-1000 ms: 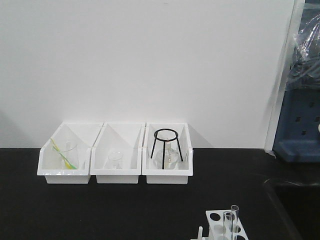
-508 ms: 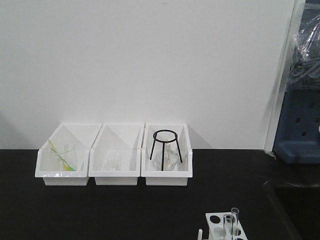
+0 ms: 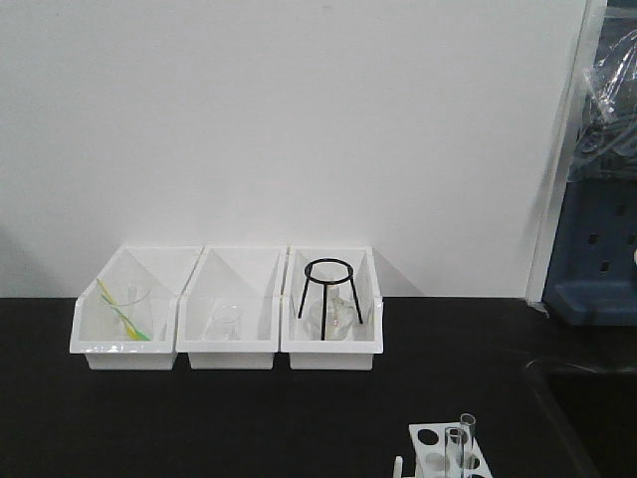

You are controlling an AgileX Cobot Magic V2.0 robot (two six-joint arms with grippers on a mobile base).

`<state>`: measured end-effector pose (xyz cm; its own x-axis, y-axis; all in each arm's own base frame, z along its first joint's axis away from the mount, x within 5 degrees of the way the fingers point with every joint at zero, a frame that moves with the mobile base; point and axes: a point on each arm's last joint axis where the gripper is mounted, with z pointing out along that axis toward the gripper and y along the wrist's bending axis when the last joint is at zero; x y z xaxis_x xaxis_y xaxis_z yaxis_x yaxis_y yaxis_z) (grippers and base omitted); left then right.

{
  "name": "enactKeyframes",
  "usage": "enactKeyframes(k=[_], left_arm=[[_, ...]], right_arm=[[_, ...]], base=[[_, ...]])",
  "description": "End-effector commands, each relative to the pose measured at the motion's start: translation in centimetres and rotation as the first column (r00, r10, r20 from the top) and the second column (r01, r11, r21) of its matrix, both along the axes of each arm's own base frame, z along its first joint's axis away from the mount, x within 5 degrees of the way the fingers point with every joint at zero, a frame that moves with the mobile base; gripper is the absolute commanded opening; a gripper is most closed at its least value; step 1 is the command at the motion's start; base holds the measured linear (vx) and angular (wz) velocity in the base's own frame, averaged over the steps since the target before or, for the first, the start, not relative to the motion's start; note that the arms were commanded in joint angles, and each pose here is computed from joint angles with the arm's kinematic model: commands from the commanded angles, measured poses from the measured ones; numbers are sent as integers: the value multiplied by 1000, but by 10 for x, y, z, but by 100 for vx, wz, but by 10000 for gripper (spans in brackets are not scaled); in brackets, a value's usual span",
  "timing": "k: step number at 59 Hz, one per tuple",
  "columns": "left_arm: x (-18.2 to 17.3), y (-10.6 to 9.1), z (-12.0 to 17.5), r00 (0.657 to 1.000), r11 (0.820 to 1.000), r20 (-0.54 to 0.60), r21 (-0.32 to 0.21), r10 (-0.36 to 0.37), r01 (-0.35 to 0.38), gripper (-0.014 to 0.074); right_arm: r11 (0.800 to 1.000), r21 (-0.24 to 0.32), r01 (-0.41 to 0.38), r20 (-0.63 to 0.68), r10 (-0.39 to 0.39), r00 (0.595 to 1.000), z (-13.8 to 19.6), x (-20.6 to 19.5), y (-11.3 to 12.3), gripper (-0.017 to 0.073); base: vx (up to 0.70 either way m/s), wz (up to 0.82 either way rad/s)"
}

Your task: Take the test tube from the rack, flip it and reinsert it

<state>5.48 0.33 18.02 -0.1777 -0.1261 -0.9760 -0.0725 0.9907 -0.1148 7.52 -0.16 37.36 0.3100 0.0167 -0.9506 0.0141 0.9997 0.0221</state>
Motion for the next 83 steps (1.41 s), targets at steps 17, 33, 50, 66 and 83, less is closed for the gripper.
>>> enactKeyframes(k=[17,33,50,66,83], left_arm=[[1,-1,7,996,1000,87,-1,-8,8,-6],[1,-1,7,996,1000,87,-1,-8,8,-6],[1,-1,7,996,1000,87,-1,-8,8,-6],[1,-1,7,996,1000,87,-1,-8,8,-6],[1,-1,7,996,1000,87,-1,-8,8,-6]], right_arm=[[1000,5,3,-167,-2,986,15,77,-2,11],[1000,-26,7,-180,-11,984,14,77,-2,246],[999,-32,8,-160,-14,987,15,77,-2,638],[990,45,-136,-223,142,964,-25,90,20,618],[909,30,-416,-294,406,866,-120,83,70,560]], base=[[0,0],[0,0],[0,0],[0,0],[0,0]])
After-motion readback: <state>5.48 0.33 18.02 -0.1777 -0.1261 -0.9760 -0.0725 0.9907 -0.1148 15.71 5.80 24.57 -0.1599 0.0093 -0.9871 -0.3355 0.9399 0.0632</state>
